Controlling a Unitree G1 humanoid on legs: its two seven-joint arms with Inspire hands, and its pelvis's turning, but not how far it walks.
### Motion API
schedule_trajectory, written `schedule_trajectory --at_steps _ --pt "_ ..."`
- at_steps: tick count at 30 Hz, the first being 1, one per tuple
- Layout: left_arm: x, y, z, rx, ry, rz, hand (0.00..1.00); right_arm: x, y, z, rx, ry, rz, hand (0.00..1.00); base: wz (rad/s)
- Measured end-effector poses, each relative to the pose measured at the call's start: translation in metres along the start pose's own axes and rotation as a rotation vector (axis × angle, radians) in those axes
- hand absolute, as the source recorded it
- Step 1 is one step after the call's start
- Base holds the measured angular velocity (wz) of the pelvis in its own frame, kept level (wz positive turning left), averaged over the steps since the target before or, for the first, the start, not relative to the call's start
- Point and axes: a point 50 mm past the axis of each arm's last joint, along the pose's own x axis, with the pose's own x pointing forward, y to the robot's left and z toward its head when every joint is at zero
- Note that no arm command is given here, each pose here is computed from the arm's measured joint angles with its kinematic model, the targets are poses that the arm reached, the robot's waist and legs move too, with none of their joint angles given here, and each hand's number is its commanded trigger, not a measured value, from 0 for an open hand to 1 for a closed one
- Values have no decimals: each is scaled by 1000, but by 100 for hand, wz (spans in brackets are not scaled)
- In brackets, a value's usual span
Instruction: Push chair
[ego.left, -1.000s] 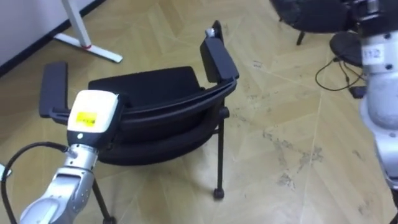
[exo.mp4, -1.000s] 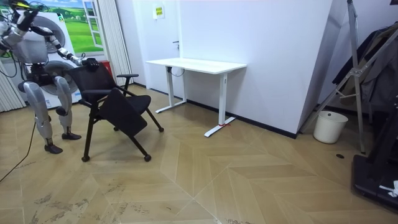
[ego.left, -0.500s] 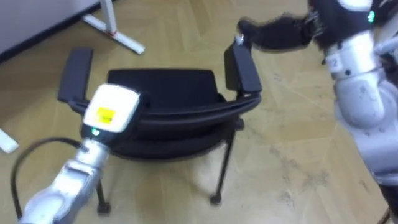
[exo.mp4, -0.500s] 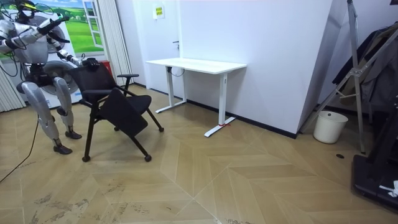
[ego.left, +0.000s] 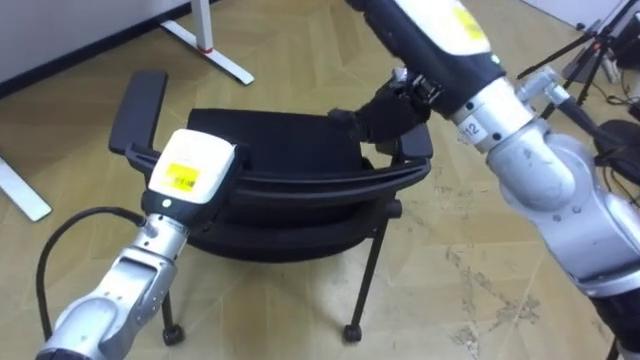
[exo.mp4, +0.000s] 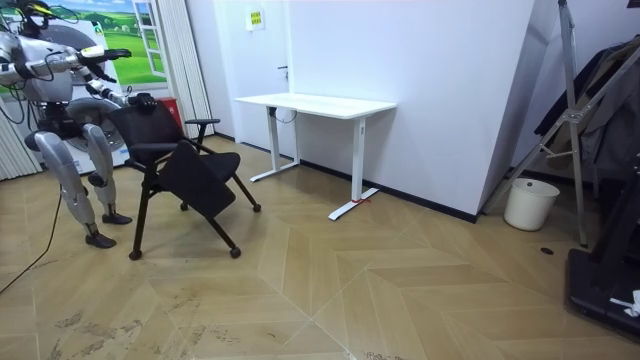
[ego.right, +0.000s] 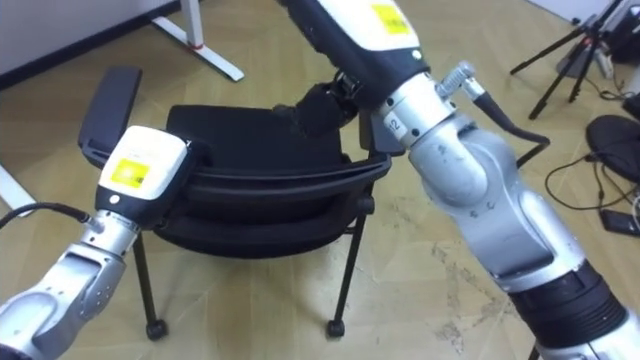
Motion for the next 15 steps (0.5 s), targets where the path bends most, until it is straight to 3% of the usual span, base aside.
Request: schedule_trajectory --at_steps 7,15 --pt "-4 -6 -2 -33 6 -34 100 -2 6 -9 154 19 121 0 4" --pt "-4 -7 -1 -35 8 -38 100 -4 13 -15 204 47 236 0 0"
